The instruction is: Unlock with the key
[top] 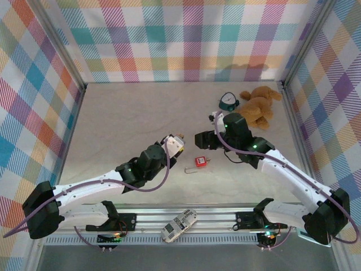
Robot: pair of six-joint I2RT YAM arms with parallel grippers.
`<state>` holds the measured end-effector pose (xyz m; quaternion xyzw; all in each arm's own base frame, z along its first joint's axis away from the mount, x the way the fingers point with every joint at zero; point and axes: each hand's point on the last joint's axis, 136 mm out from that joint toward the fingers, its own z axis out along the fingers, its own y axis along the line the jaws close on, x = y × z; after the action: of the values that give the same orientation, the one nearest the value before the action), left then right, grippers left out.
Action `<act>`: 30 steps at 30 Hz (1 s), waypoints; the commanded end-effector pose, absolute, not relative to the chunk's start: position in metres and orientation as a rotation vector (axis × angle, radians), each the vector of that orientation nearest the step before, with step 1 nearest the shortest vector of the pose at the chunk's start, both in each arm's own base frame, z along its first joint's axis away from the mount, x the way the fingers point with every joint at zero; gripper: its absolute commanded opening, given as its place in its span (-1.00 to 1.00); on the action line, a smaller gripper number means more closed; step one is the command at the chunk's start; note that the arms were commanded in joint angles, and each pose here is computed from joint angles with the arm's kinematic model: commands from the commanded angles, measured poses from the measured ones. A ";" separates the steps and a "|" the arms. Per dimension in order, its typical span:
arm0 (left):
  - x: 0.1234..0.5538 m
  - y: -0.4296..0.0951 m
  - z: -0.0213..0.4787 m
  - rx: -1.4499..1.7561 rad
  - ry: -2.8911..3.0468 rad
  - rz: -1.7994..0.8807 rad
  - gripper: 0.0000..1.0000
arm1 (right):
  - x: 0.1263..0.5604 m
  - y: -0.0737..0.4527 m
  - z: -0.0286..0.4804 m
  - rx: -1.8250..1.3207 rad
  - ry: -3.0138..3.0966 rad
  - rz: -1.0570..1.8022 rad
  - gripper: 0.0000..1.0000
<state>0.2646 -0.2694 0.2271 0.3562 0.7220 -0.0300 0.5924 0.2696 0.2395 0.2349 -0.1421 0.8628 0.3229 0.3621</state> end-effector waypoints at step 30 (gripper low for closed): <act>0.261 -0.274 0.215 1.233 1.138 0.920 -0.55 | 0.272 0.271 0.223 -0.536 2.281 1.272 0.09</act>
<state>0.2606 -0.2755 0.1913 0.5653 0.4829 0.3899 0.5433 0.2712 0.2660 0.2160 -0.1734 0.8398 0.4547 0.2406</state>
